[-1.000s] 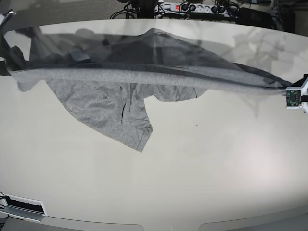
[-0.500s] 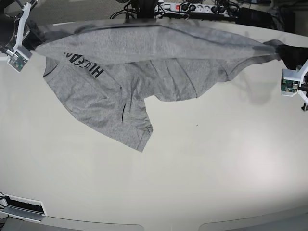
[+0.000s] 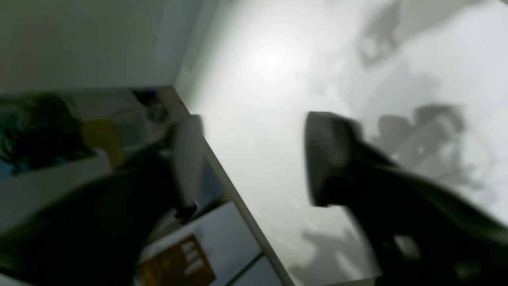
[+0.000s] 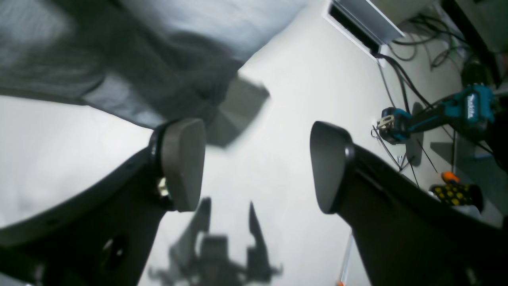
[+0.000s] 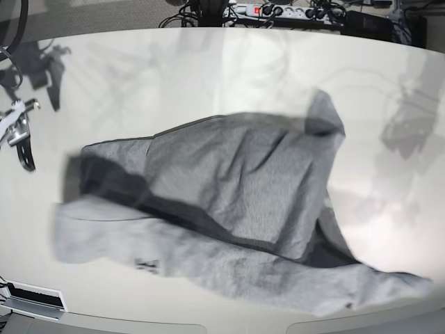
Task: Layout the t-shirt on the table in an organized manner, then fold the t-shirt properly
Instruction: 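Lift the t-shirt with both grippers, shake it and lay it flat, then move both grippers to the shirt's collar-side edge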
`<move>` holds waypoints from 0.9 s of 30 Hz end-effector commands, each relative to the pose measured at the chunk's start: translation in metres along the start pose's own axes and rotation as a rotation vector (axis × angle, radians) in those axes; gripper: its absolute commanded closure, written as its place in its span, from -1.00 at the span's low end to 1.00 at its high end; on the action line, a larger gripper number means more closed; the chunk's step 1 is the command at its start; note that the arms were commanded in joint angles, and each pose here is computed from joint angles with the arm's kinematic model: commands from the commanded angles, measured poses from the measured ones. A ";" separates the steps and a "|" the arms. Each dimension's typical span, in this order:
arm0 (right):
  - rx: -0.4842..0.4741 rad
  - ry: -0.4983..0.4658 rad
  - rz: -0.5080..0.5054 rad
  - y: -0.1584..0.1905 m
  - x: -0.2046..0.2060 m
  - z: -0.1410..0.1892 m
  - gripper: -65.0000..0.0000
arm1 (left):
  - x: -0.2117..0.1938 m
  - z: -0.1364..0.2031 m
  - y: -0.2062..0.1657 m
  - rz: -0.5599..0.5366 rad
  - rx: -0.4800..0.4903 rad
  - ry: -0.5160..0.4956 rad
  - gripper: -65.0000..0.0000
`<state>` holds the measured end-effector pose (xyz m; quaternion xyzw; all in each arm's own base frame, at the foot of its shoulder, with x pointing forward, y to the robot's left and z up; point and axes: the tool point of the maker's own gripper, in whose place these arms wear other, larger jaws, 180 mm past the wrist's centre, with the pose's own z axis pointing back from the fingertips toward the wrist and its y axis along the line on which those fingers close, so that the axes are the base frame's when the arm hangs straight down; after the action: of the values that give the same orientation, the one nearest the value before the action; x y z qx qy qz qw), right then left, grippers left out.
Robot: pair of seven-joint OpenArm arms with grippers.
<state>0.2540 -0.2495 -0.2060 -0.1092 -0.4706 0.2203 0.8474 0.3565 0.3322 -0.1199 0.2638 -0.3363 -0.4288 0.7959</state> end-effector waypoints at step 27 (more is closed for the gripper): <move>0.337 0.033 0.023 0.106 -0.024 -0.045 -0.02 | 0.010 -0.059 -0.252 -0.122 -0.666 -0.118 -0.52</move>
<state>0.2472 -0.1687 -0.2994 0.0248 -0.3932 0.3014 0.8683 0.2693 0.1971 -0.3435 -0.0351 -0.2002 -0.5787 0.7898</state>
